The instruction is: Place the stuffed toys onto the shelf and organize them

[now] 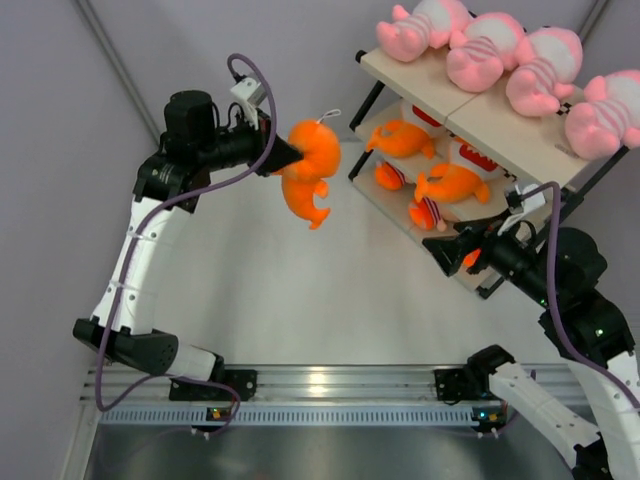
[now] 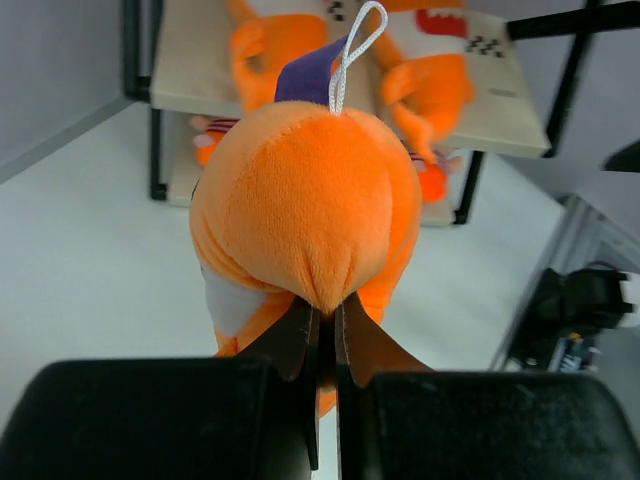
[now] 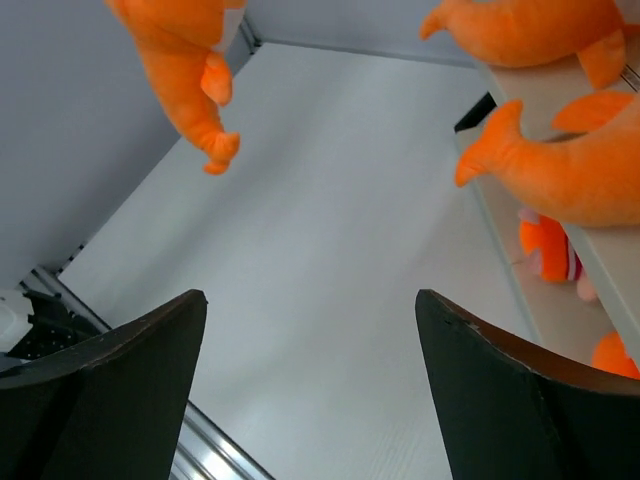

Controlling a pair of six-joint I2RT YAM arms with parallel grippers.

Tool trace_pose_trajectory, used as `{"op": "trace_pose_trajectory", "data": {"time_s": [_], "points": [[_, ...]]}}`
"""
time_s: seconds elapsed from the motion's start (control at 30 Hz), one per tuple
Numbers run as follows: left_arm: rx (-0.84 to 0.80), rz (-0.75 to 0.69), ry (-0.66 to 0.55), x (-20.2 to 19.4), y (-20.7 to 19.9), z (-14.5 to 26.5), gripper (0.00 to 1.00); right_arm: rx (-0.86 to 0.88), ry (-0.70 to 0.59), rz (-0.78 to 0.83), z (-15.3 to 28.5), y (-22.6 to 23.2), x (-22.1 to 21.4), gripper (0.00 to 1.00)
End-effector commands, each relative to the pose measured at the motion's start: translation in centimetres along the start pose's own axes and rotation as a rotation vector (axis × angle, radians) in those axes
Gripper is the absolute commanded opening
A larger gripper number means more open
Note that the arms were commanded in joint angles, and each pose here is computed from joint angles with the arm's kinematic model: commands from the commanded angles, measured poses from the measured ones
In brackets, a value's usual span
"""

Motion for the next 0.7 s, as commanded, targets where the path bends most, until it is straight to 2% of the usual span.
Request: {"op": "trace_pose_trajectory", "data": {"time_s": [0.0, 0.1, 0.23, 0.33, 0.43, 0.57, 0.67], "points": [[-0.221, 0.121, -0.045, 2.4, -4.7, 1.4, 0.0, 0.276, -0.132, -0.017, -1.1, 3.6, 2.5, 0.88], [-0.272, 0.111, -0.087, 4.2, -6.2, 2.6, 0.0, 0.386, -0.116, -0.069, -2.7, 4.4, 1.8, 0.92], [-0.329, 0.08, -0.128, 5.6, -7.6, 4.3, 0.0, 0.473, -0.175, -0.094, -4.9, 5.1, 2.2, 0.93], [-0.337, 0.071, -0.14, 6.0, -7.9, 4.7, 0.0, 0.537, -0.174, -0.105, -6.9, 6.3, 1.9, 0.93], [-0.331, 0.063, -0.151, 6.4, -7.8, 4.9, 0.0, 0.555, -0.118, -0.112, -9.8, 8.4, 0.5, 0.93], [-0.338, 0.058, -0.159, 6.8, -7.9, 5.1, 0.0, 0.632, -0.025, -0.053, -11.3, 11.8, -1.4, 0.92], [-0.367, 0.052, -0.161, 6.9, -8.3, 5.3, 0.0, 0.59, -0.035, -0.074, -12.0, 11.8, -1.5, 0.92]]}}
Point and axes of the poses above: each gripper's point midway between its finger pads, its own z axis back along the fingers, its own y axis along the line the jaws close on, x = y × z, the point moved 6 cm from there along z, back along the fingers, and after that the axes turned 11 degrees about -z, right-handed, at the moved point
